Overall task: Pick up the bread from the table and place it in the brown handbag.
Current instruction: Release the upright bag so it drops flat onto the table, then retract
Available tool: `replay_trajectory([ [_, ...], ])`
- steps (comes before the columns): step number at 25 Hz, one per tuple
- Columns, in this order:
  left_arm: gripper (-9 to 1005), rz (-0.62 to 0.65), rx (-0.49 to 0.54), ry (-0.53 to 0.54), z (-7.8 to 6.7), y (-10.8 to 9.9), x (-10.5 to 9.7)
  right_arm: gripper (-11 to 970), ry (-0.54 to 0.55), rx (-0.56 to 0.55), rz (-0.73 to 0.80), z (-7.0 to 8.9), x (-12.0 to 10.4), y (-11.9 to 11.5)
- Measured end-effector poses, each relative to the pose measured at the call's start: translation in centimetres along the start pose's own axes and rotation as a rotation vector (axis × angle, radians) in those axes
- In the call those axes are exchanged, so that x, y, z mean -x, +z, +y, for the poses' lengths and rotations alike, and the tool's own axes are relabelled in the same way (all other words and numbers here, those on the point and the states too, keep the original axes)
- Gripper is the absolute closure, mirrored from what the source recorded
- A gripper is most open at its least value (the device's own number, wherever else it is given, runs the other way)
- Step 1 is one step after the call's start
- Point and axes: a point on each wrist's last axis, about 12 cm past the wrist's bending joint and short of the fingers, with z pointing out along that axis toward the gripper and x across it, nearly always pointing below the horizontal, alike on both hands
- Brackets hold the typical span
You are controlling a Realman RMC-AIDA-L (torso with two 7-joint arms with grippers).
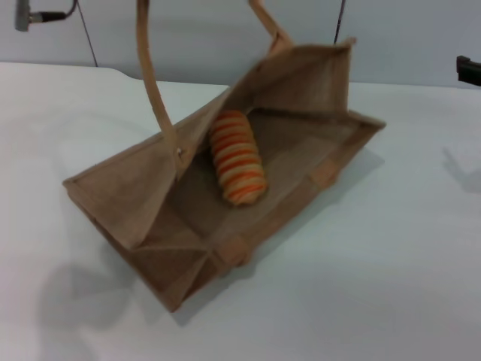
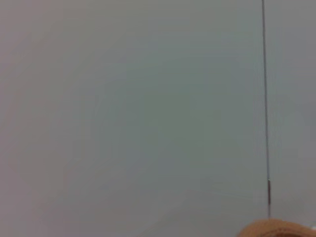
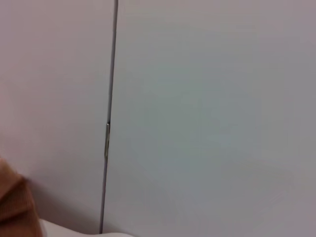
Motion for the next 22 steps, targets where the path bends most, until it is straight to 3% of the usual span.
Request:
replay_trajectory([
  [7,415,-0.031,-0.179,0.033,-1.4,1.7,-0.9,167,0.011,0.013,-0.012,0.3,0.3,0.2],
  [13,250,-0.044,-0.301,0.038,-2.5,2.4,-1.5,168,0.01,0.021,-0.018,0.5,0.6,0.4],
  [22,262,-0.031,-0.479,0.049,-4.3,3.6,-2.5,168,0.006,0.025,-0.022,0.6,1.0,0.6],
])
